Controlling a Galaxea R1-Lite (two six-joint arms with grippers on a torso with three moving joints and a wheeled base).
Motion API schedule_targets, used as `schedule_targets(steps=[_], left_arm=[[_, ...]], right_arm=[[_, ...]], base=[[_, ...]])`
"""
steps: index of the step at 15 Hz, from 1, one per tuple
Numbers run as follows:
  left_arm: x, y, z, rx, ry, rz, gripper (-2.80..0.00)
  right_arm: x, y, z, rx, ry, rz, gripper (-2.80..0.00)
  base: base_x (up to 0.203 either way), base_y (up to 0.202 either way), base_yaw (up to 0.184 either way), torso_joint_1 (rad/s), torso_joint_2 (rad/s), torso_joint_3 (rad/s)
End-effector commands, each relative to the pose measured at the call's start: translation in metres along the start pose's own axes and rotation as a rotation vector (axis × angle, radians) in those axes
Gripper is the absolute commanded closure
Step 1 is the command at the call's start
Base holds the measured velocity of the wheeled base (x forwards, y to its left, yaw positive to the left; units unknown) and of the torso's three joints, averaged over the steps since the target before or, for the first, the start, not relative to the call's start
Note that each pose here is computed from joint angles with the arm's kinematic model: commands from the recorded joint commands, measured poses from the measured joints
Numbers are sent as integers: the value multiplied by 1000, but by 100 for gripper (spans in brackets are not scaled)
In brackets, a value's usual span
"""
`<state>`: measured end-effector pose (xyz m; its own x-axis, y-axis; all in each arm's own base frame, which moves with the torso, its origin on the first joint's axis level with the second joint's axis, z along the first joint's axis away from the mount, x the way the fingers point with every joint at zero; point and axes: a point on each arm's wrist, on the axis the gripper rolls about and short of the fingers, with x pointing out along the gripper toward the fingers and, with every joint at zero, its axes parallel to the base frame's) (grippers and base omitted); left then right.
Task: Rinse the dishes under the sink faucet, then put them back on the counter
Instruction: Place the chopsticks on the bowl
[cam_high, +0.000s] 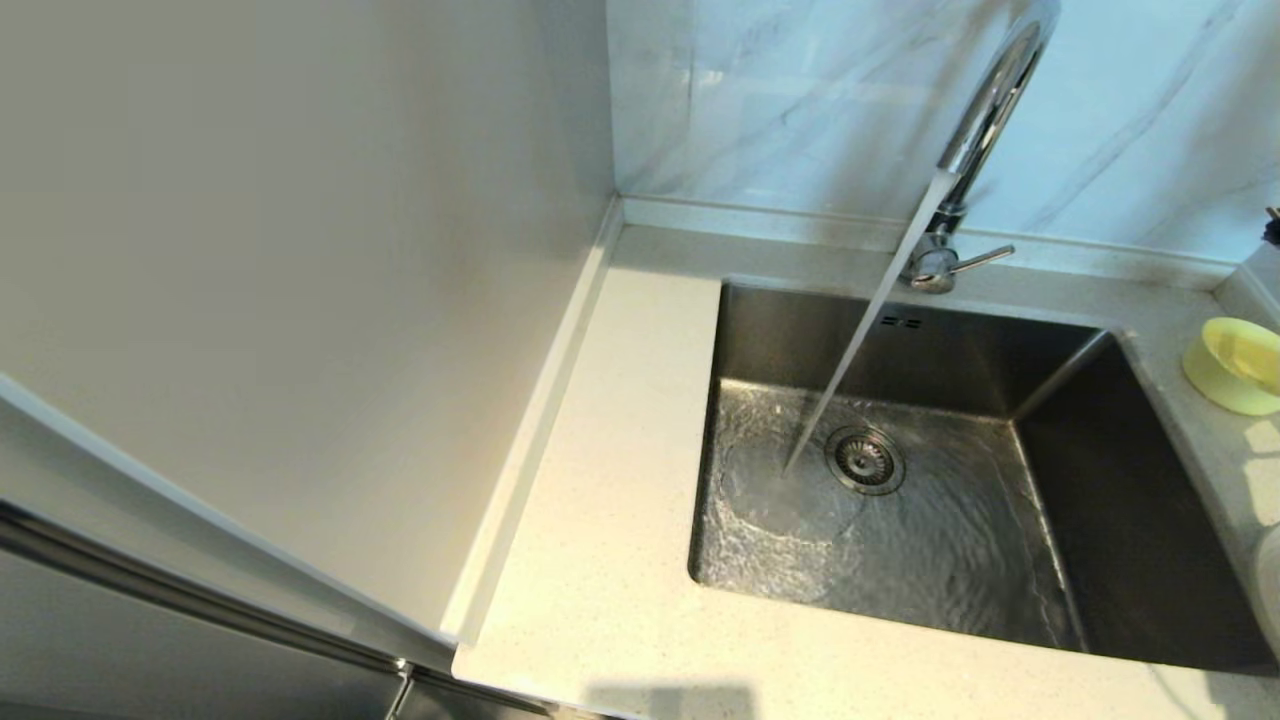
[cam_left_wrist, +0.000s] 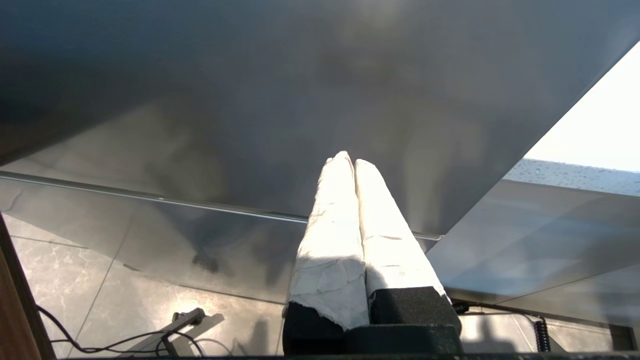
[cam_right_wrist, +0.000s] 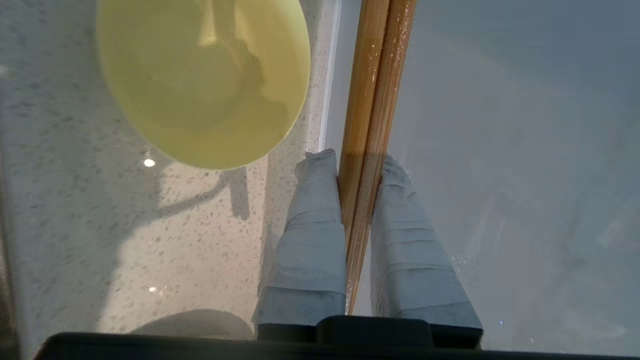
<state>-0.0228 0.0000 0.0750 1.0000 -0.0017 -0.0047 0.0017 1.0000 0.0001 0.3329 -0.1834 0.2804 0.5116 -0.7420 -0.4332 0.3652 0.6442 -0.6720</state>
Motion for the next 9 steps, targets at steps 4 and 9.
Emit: schedule_targets(steps=[4, 9], left_arm=[[0, 0, 0, 0, 0, 0, 0], [0, 0, 0, 0, 0, 0, 0]], right_arm=[[28, 14, 3, -18, 33, 4, 0], [47, 23, 5, -10, 19, -6, 0]], base=[[0, 0, 0, 0, 0, 0], [0, 0, 0, 0, 0, 0]])
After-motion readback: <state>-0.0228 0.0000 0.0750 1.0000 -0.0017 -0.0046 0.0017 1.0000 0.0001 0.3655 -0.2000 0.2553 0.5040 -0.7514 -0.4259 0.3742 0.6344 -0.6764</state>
